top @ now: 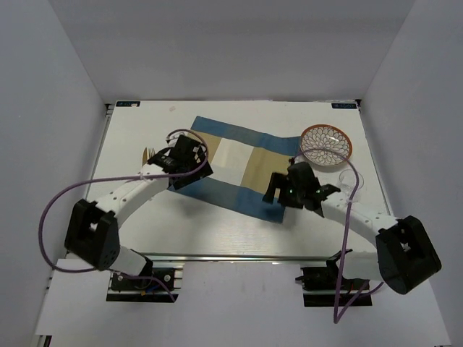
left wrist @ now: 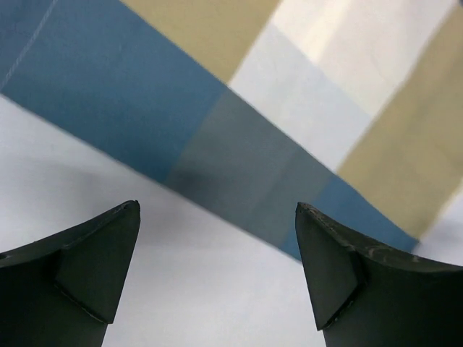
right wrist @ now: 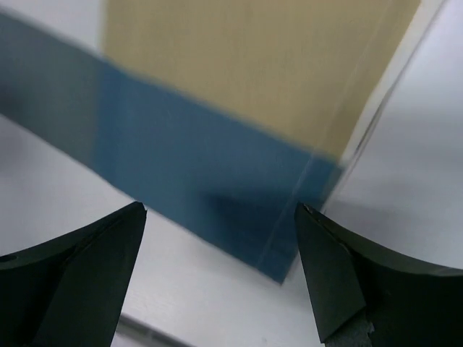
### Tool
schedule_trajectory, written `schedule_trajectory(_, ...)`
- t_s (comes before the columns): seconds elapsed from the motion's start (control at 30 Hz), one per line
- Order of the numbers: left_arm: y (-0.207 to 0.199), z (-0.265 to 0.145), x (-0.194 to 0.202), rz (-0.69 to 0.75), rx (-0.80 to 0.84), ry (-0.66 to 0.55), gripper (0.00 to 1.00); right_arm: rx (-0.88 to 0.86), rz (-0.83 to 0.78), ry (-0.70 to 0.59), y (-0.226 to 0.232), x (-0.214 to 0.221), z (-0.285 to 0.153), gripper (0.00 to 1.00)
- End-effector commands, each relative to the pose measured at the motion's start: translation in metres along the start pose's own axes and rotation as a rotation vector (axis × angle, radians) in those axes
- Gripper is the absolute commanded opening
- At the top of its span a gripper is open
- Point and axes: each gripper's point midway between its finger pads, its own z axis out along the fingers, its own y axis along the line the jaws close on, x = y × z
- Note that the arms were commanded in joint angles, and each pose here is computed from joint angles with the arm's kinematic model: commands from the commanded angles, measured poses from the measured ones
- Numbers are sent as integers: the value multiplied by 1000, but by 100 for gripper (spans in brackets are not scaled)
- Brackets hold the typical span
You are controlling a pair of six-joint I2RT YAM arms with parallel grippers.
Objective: Set the dinner table for one person
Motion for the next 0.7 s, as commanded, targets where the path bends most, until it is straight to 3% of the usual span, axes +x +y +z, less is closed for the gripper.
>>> schedule_trajectory(0.0, -6, 34, -24, 76, -80, -40, 98, -253, 56, 16, 48, 20, -3, 89)
schedule_trajectory(0.2, -27, 83, -52, 143, -198, -16, 98, -87, 84, 49, 17, 49, 15, 89)
schedule_trajectory(0.33, 11, 127, -2, 129, -426, 187, 98, 60, 69, 100, -6, 46, 41, 89)
schedule_trajectory(0.5, 48, 133, 42, 66, -527, 270, 98, 197, 77, 215, -32, 30, 81, 89)
schedule_trajectory(0.67, 45, 121, 37, 89, -454, 238, 98, 346, 84, 158, -57, -13, 83, 89)
